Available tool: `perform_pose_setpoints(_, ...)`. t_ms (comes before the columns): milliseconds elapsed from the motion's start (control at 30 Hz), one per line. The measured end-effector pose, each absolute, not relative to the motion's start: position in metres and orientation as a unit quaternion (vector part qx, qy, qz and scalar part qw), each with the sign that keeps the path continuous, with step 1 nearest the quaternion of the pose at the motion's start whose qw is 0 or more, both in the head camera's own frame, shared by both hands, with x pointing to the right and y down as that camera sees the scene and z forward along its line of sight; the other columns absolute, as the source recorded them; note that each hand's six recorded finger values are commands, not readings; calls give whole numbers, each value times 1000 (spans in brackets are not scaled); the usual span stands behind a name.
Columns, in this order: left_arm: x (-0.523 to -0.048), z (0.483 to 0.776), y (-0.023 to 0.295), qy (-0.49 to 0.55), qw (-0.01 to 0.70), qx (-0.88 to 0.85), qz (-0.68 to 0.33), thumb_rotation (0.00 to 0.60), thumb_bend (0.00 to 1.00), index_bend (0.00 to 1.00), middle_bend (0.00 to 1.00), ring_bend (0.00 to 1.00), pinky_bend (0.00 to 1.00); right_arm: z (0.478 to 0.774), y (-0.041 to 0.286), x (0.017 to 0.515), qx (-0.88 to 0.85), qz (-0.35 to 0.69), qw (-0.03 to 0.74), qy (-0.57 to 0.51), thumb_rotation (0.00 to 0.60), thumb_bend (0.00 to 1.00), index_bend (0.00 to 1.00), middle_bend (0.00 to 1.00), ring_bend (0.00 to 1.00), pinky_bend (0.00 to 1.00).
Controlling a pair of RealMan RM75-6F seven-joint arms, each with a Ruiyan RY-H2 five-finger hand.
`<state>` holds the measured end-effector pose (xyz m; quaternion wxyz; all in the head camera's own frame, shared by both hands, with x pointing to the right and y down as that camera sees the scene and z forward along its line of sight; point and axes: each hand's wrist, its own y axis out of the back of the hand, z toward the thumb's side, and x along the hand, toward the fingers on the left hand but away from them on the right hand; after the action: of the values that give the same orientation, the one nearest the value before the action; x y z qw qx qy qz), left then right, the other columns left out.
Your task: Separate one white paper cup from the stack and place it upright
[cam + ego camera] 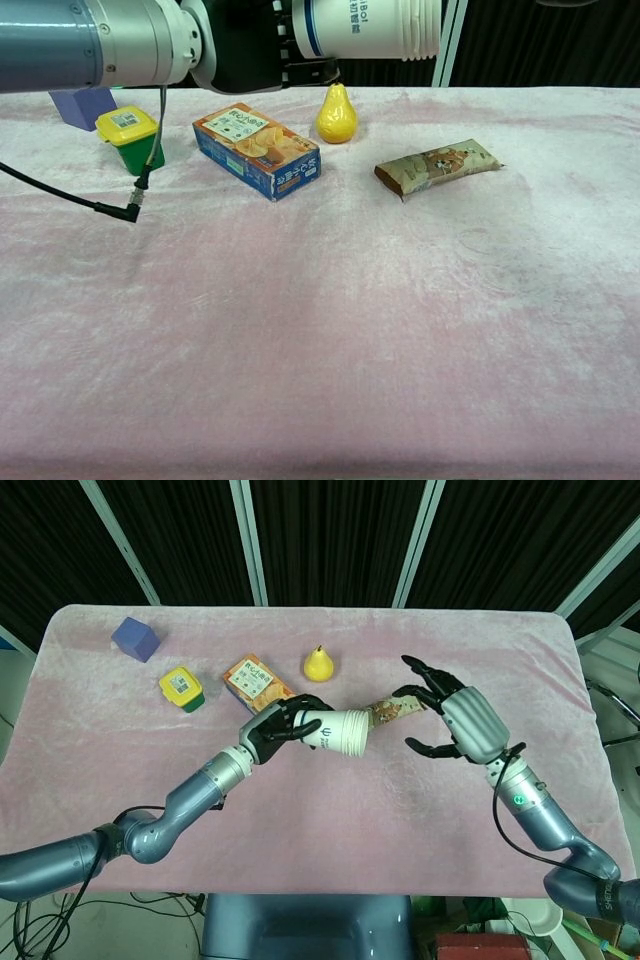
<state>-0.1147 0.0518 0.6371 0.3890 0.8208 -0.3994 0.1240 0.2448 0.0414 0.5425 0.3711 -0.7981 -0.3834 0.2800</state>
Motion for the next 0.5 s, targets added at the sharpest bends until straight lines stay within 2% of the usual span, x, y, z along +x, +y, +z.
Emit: perform_pose_setpoints(500,-103,644,57,-404,405,811,120,600,457,590,535,388,583,544,49,202,-812,245,374,-375,600,212,410,0,140,175)
